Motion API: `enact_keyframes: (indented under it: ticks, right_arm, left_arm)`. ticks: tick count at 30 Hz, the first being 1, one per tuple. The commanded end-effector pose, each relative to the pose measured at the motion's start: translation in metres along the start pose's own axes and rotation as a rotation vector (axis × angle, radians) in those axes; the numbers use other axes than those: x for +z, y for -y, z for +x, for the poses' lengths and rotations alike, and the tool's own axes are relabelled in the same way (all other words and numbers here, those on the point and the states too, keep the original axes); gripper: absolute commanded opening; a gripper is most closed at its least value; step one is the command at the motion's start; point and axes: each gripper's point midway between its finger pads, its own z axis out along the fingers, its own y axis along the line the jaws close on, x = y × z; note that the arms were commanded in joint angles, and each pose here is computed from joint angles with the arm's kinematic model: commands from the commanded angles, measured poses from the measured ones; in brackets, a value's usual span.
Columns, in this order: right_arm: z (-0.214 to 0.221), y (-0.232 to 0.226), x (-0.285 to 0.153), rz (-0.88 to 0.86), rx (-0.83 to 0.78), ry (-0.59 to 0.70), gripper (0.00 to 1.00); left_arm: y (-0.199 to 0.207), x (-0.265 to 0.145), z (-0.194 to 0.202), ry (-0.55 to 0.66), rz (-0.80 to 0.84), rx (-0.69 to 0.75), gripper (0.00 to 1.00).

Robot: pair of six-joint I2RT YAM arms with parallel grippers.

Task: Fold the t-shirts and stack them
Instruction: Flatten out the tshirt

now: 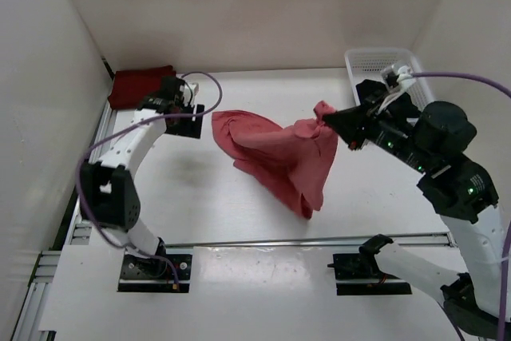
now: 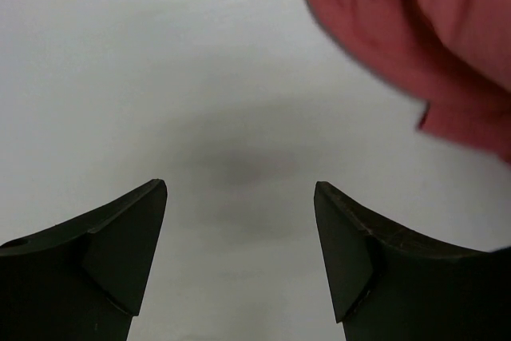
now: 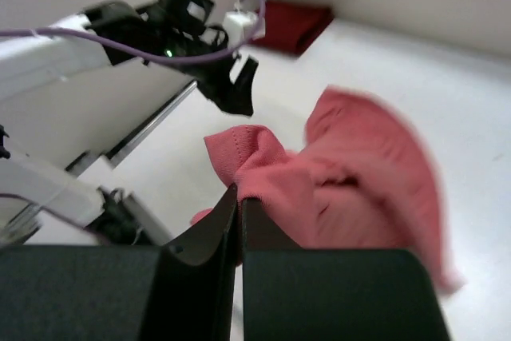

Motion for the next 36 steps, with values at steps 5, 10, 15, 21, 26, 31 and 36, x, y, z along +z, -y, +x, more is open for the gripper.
enact_keyframes:
  ticks: [5,10,15,21,26,31,36]
  right_arm:
    - [-0.001,0.161,0.062,0.320,0.024,-0.113,0.00]
    - [0.011,0.250,0.122,0.378,0.136,-0.213,0.12]
    - [0.012,0.290,0.141,0.487,0.222,-0.271,0.62]
    - [0.033,0.242,0.124,0.488,0.167,-0.255,0.77]
    - [0.132,0.195,0.088,0.466,0.279,-0.411,0.80]
    - [0.237,0.152,0.067,0.448,0.396,-0.607,0.82]
    - [0.333,0.127,0.056,0.446,0.493,-0.748,0.87]
  left_arm:
    - [-0.017,0.045,-0.063,0.026,-0.081,-0.009,0.85]
    - [0.001,0.075,-0.071,-0.007,-0.043,0.019,0.85]
    - [0.021,0.086,-0.105,0.051,0.021,0.034,0.85]
    - [0.064,0.123,-0.119,0.042,0.094,0.090,0.85]
    - [0.071,0.163,-0.112,-0.004,0.097,0.099,0.85]
    - [0.075,0.180,-0.090,-0.068,0.121,0.099,0.83]
    - [0.074,0.191,-0.075,-0.108,0.096,0.109,0.34]
